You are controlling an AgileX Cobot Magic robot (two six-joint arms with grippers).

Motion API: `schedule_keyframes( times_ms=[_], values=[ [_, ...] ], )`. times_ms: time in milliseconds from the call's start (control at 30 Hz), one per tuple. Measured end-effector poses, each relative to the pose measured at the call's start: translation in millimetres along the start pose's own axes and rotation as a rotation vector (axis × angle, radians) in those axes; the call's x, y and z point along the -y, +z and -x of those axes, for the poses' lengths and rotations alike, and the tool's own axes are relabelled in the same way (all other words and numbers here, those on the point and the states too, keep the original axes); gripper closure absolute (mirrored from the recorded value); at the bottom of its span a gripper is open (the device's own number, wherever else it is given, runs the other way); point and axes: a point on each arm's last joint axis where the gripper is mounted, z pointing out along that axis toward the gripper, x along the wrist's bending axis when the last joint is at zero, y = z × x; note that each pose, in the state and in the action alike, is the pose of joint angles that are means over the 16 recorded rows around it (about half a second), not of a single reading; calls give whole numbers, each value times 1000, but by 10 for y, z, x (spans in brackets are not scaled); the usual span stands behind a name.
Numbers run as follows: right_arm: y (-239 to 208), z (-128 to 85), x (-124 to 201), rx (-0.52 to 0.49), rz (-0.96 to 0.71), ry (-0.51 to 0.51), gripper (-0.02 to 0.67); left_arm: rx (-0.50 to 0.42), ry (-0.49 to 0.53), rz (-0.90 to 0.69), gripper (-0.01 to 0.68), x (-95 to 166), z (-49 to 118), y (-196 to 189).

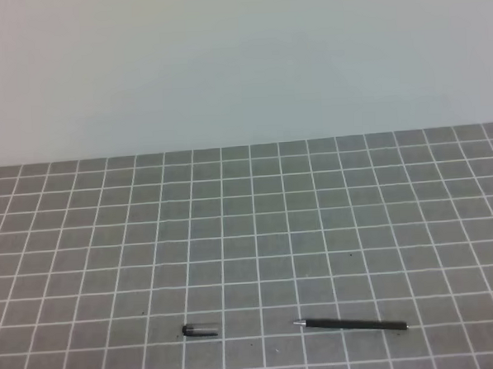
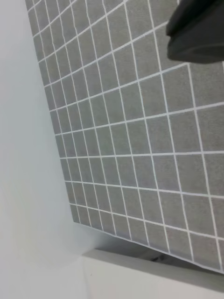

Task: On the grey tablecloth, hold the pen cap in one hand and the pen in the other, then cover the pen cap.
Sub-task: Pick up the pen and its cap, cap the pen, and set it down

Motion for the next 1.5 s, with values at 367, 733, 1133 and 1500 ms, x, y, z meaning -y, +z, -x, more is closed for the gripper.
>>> schedule_keyframes(
  times_ms=[367, 733, 1133, 1500],
  values=[
    [-8, 3, -119, 3, 131, 0, 645, -31, 3, 199, 676, -180, -28, -18],
    [-60, 9, -325, 8, 365, 10, 645, -79, -3, 516, 676, -449, -70, -121],
    [-79, 11, -371, 8, 417, 21, 646, -50, -153, 600, 676, -508, -83, -160],
    [-133, 33, -497, 13, 442, 21, 645, -19, -265, 679, 676, -606, -98, -219]
  ],
)
